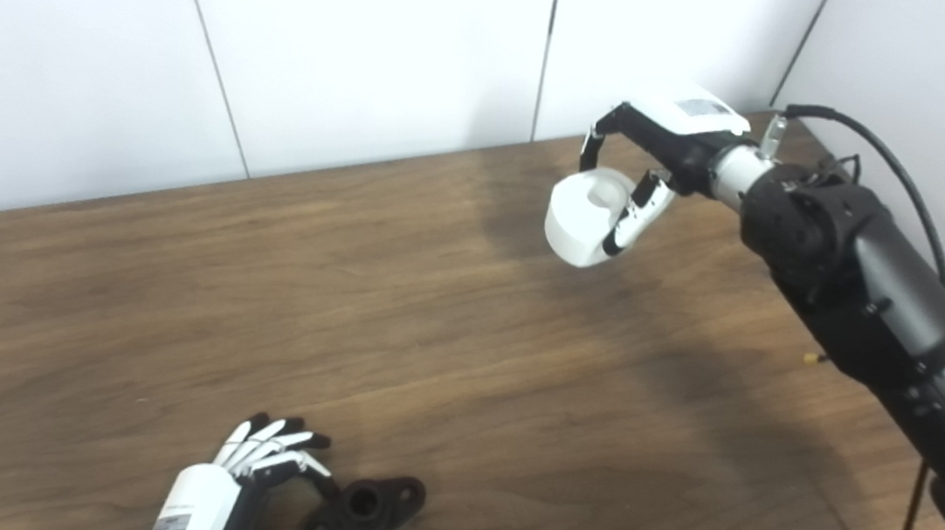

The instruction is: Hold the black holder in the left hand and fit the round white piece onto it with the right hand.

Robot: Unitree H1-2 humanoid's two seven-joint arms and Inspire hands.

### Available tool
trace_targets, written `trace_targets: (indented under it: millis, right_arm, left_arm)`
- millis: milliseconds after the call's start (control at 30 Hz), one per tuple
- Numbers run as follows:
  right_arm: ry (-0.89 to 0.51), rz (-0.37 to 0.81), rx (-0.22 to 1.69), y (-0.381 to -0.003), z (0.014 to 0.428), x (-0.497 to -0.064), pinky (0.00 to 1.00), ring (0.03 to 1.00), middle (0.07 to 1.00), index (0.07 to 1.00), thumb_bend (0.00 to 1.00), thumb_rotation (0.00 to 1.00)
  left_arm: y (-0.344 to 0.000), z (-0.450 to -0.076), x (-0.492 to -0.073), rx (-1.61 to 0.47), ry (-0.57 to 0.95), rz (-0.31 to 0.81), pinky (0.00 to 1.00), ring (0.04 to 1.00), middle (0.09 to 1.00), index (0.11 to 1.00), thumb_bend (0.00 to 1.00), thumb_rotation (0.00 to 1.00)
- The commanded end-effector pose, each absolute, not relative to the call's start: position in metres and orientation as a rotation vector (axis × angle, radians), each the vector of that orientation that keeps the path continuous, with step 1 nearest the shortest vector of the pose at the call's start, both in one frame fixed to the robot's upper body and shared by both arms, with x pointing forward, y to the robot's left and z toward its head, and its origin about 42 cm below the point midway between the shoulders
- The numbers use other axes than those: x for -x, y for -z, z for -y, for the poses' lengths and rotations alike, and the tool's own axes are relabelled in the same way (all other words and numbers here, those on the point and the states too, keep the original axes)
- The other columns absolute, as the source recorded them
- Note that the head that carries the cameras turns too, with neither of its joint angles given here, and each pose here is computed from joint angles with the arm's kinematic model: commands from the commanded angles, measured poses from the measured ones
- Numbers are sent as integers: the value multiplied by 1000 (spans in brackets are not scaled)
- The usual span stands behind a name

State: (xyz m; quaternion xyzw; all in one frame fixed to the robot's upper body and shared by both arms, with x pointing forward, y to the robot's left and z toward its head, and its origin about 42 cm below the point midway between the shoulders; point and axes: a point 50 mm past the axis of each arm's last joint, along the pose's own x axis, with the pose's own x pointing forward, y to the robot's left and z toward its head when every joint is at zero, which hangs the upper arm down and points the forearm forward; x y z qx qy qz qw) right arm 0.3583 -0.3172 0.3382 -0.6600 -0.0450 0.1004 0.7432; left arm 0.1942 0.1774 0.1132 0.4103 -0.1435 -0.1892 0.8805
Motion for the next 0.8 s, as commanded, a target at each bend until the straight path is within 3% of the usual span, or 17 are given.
trace_targets:
  millis: [0, 767]
  right_arm:
    - [-167, 176, 1481, -369, 315, -353, 816, 878, 767, 485, 525, 138]
    - [-471, 433, 1434, -383, 230, -284, 880, 892, 791, 483, 525, 138]
  left_arm:
    - [-117, -172, -193, -876, 410, 299, 960, 874, 776, 487, 516, 40]
    - [-127, -160, -205, -932, 395, 294, 991, 904, 803, 488, 516, 45]
